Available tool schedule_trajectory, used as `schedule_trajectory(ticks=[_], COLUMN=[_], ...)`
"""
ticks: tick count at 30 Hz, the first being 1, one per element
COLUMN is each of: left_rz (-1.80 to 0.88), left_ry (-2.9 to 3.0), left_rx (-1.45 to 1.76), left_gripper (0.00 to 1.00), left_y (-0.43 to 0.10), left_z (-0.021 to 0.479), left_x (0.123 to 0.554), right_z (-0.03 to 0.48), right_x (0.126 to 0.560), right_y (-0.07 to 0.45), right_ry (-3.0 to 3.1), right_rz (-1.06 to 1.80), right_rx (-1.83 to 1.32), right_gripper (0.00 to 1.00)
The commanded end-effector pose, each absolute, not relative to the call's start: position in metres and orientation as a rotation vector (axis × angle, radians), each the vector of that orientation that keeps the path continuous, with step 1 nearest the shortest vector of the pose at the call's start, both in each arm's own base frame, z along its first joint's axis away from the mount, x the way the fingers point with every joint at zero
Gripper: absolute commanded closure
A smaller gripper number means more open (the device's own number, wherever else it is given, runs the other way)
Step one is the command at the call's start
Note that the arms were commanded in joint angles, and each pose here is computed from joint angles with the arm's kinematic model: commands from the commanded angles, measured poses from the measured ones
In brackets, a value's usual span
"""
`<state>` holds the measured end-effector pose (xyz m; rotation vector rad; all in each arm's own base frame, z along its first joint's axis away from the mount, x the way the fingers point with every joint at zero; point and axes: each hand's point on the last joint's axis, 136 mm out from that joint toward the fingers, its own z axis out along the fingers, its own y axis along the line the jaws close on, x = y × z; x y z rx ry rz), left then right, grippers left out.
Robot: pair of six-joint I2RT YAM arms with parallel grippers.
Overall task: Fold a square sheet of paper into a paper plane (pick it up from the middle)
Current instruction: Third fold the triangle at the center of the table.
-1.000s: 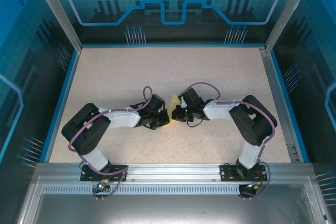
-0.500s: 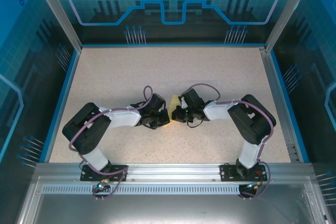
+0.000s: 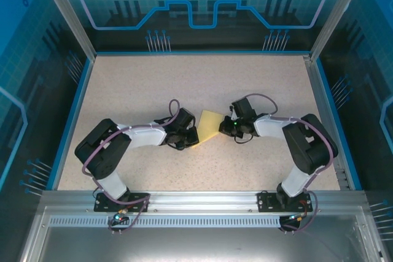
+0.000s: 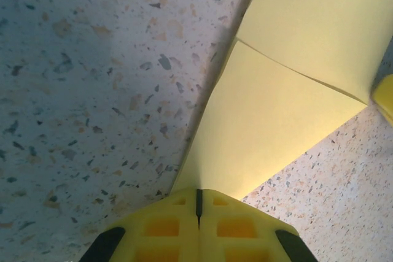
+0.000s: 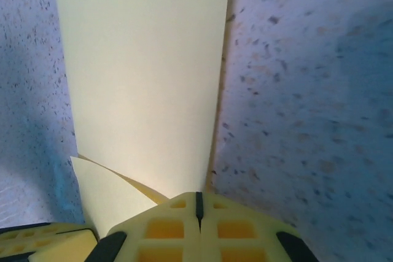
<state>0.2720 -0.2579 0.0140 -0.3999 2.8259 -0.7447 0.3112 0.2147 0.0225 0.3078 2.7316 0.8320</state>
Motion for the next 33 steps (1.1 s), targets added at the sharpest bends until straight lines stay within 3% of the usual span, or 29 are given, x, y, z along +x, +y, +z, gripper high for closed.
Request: schedule_trajectory(ticks=[1, 6, 15, 23, 33], left_rz=[-0.602, -0.613, -0.628, -0.691, -1.008], left_ry=[2.906, 2.910, 2.901, 2.877, 2.786], left_rx=[-0.414, -0.401, -0.398, -0.368, -0.337], left_gripper=[0.96, 0.96, 0.96, 0.96, 0.92], left_y=[-0.239, -0.241, -0.243, -0.252, -0.290], left_z=[-0.005, -0.003, 0.001, 0.014, 0.049], left_x=[0.263, 0.263, 0.264, 0.269, 0.280], right_z=[0.046, 0.071, 0.038, 0.012, -0.004], right_x=[0.312, 0.303, 0.284, 0.281, 0.273], right_y=[0.208, 0.233, 0.291, 0.279, 0.265], right_ry=[2.678, 2.620, 2.761, 2.855, 2.926], right_rz=[0.761, 0.816, 1.007, 0.921, 0.817], right_rx=[0.255, 0.120, 0.059, 0.152, 0.227], right_gripper=[1.00, 1.00, 1.00, 1.00, 1.00])
